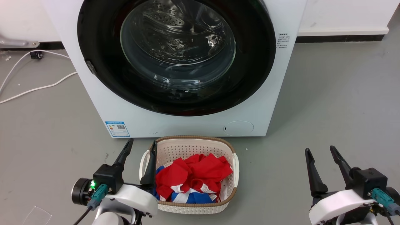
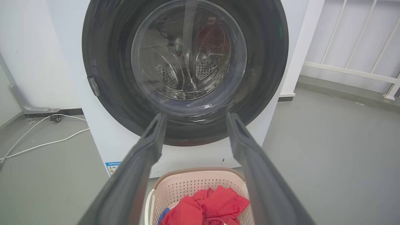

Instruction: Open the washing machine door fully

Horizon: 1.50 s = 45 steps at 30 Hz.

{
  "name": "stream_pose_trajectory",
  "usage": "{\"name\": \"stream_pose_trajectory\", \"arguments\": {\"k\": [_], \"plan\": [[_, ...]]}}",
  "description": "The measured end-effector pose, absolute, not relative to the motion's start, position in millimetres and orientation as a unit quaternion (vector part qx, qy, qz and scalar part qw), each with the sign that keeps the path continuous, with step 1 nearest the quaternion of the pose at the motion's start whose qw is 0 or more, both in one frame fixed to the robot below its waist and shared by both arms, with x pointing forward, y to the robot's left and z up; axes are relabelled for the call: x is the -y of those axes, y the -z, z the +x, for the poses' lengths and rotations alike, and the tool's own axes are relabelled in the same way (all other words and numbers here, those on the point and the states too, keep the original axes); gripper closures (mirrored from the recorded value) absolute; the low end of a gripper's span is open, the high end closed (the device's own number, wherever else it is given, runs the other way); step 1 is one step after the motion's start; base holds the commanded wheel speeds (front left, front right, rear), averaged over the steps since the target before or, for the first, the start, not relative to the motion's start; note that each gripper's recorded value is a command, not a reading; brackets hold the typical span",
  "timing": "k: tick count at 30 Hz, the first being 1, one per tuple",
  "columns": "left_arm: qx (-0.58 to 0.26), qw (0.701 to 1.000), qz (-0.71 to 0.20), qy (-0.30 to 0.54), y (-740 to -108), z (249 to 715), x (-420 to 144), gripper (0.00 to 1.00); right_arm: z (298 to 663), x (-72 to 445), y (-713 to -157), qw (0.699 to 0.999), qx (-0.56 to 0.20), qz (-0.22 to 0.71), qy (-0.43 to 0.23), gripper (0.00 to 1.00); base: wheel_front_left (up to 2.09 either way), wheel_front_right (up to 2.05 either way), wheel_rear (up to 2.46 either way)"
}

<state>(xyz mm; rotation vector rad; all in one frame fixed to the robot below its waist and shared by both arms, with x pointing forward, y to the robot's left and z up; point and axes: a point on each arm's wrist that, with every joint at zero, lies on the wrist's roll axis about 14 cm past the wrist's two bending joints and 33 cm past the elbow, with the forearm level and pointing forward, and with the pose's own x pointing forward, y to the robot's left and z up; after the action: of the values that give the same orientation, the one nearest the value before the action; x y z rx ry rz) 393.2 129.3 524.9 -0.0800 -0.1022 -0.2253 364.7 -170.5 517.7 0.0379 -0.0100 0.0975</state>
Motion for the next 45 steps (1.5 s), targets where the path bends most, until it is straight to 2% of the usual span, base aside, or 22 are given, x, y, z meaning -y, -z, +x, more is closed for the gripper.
{"name": "stream_pose_trajectory", "arguments": {"k": [18,30,31,32,33,40,43,45], "plan": [[0.06,0.99,-0.008,0.126,-523.5,393.9,-123.0,0.0,363.3,169.9,-520.2,0.999,0.017,0.008,-0.05,0.0,0.0,0.0,0.0],[0.051,0.992,-0.02,0.115,-517.9,395.4,-128.5,0.0,363.0,171.1,-516.1,0.999,0.012,0.021,-0.048,0.0,0.0,0.0,0.0],[0.051,0.992,-0.02,0.117,-517.8,395.4,-128.1,0.0,362.9,171.5,-515.4,0.999,0.012,0.024,-0.047,0.45,0.0,0.0,0.0],[0.051,0.992,-0.021,0.116,-517.6,395.4,-128.3,0.0,362.7,171.6,-515.0,0.999,0.011,0.025,-0.046,0.79,0.0,0.0,0.0],[0.05,0.992,-0.021,0.116,-517.2,395.5,-128.6,0.0,362.7,171.9,-515.0,0.999,0.012,0.027,-0.046,1.0,0.0,0.0,0.0],[0.05,0.992,-0.022,0.113,-517.4,396.1,-129.9,0.0,363.2,179.2,-513.7,0.997,0.013,0.071,-0.032,1.0,0.0,0.0,0.0],[0.051,0.992,-0.026,0.11,-517.6,396.5,-131.4,0.0,367.1,194.8,-515.2,0.983,0.026,0.184,-0.002,1.0,0.0,0.0,0.0],[0.049,0.993,-0.025,0.109,-516.7,396.9,-131.9,0.0,369.3,209.5,-512.5,0.974,0.032,0.225,0.023,1.0,0.0,0.0,0.0]]}}
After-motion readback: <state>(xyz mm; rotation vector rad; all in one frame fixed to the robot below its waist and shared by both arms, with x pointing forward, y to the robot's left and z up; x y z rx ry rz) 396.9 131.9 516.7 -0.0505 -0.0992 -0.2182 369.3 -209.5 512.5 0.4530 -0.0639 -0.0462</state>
